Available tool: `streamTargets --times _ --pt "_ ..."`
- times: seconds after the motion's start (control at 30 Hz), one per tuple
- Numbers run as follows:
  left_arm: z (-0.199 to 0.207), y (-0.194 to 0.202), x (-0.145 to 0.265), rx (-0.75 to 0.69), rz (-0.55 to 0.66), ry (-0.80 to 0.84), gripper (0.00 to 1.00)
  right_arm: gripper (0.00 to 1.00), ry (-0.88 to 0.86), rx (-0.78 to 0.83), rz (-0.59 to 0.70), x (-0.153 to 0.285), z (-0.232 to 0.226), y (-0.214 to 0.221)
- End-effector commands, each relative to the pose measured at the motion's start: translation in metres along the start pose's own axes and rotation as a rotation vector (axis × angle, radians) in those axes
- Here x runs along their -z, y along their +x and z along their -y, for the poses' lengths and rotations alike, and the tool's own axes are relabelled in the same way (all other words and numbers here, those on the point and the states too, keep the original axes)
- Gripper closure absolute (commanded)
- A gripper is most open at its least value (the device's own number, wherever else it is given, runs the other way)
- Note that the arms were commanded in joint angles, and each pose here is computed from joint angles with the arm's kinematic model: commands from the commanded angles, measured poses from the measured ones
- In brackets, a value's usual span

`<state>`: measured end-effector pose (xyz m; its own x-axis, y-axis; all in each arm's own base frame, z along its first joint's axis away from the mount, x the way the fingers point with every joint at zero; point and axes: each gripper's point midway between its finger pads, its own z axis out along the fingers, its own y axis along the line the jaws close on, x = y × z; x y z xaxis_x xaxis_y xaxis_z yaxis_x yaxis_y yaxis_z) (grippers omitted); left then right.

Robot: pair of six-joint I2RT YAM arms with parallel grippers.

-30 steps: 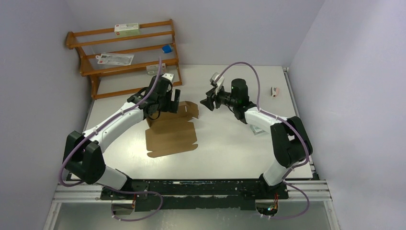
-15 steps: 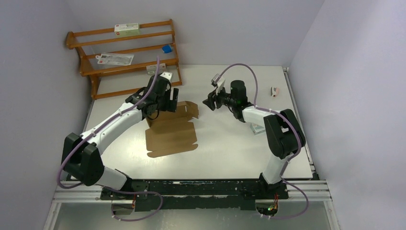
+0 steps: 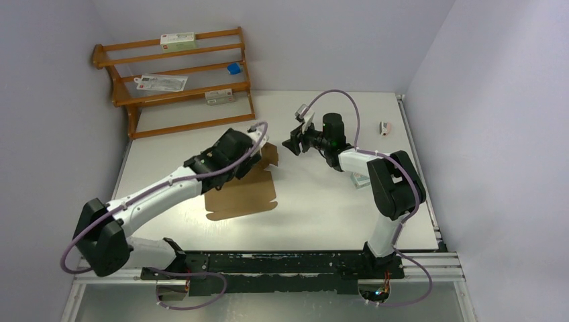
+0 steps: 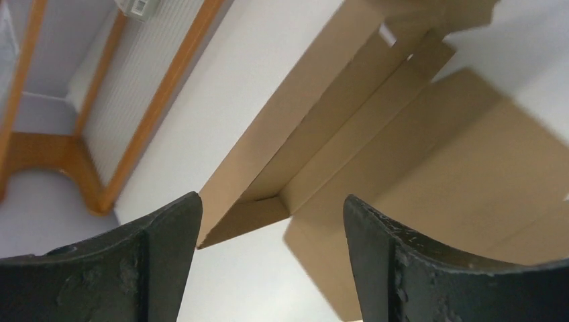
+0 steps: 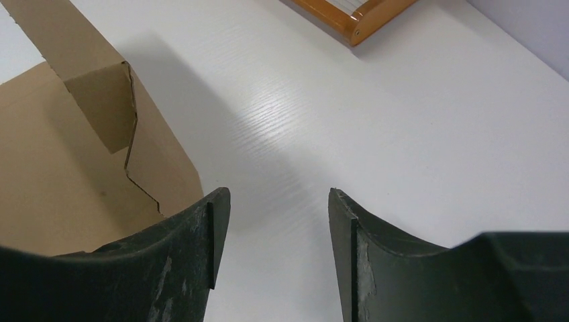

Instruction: Fold the paper box

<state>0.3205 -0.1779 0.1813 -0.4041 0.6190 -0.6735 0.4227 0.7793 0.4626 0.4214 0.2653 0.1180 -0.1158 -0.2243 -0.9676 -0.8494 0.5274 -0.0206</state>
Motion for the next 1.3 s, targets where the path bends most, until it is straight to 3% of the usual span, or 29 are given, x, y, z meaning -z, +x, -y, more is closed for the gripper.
streamTargets --times 0.0,0.13,0.4,0.83,0.93,1.1,1.27 --pt "-0.025 -0.011 0.012 -0.223 0.161 -0.086 0.19 0.4 -0.02 0.013 0.027 0.001 -0.002 -0.003" --pt "-0.025 -0.001 0.01 -0.359 0.236 -0.11 0.23 0.4 -0.038 0.012 0.038 0.0 -0.006 -0.002" --pt "-0.013 -0.014 -0.005 -0.483 0.324 -0.1 0.29 0.39 -0.061 0.01 0.031 -0.001 -0.009 0.002" --pt "0.007 -0.01 -0.035 -0.591 0.3 -0.03 0.4 0.38 -0.077 0.011 0.024 -0.002 -0.011 0.004" --pt "0.011 -0.011 -0.04 -0.604 0.297 -0.024 0.48 0.38 -0.104 0.015 0.02 -0.003 -0.014 0.006" --pt "0.015 -0.006 -0.046 -0.621 0.273 -0.012 0.73 0.38 -0.138 0.019 0.017 -0.005 -0.018 0.008" --pt "0.02 -0.003 -0.047 -0.639 0.274 0.009 0.85 0.38 -0.195 0.01 0.031 -0.007 -0.028 0.009"
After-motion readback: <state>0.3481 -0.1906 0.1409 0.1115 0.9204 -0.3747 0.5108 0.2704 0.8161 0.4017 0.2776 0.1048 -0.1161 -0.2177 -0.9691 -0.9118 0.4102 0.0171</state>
